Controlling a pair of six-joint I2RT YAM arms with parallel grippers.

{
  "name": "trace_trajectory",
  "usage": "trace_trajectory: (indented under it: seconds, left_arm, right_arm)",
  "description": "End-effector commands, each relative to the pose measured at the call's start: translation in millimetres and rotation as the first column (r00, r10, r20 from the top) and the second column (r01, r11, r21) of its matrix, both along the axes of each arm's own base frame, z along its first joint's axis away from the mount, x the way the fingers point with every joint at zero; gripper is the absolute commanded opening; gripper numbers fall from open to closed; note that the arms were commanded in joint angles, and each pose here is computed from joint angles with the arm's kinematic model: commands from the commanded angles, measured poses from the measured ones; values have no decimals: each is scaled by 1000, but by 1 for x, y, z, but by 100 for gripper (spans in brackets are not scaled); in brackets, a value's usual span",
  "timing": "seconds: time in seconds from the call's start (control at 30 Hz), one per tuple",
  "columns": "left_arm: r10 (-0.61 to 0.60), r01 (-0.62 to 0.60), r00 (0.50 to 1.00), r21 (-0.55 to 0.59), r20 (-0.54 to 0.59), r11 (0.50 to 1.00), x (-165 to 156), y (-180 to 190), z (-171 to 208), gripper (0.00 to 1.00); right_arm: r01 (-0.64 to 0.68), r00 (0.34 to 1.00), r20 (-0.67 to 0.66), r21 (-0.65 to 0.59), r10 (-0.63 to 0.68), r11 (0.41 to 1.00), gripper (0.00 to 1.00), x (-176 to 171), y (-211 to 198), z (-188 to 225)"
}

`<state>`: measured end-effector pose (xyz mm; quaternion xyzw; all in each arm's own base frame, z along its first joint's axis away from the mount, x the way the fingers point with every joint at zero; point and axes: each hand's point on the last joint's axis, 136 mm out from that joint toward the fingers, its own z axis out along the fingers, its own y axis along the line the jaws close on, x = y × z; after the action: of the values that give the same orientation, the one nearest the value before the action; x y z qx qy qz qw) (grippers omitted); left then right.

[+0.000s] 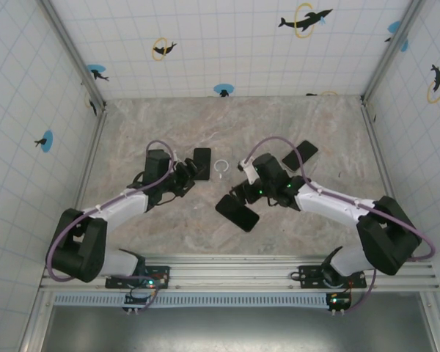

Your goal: Take the phone out of the phone case

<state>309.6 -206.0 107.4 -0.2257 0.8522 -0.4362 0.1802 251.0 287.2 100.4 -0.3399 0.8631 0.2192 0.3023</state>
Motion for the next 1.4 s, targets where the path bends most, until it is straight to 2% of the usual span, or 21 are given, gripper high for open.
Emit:
trace_trajectory:
  seconds: [0.0,0.13,0.47,0.8,1.0,1.2,1.37]
  left_arm:
    - [7,-7,1000,16,-3,1000,-8,1,2,89]
    - [12,-12,1000,41,-10,999,-15,5,1,95]
    - [-20,19,1000,107,12,994,-34,17,2,96]
    - [-20,18,999,80,27,997,-42,18,5,96]
    - [-24,23,1000,70,17,997,-45,18,4,96]
    - [-20,19,1000,64,12,998,-46,18,3,96]
    - [-20,20,1000,69,-1,997,-48,19,-1,96]
  right_arm:
    - [-145,988,27,-149,151,978,90,-24,-14,-19]
    - [-187,981,13,-217,194,958,91,-34,-15,-35]
    - [-206,978,-69,-276,195,939,94,-46,-5,-67]
    - [-227,972,-122,-258,201,939,93,-57,0,-82]
    - [-236,970,-132,-298,205,925,92,-58,-1,-92]
    - [-254,963,-179,-371,199,893,89,-64,-11,-109]
    - [-256,960,-219,-423,176,869,78,-71,-25,-120]
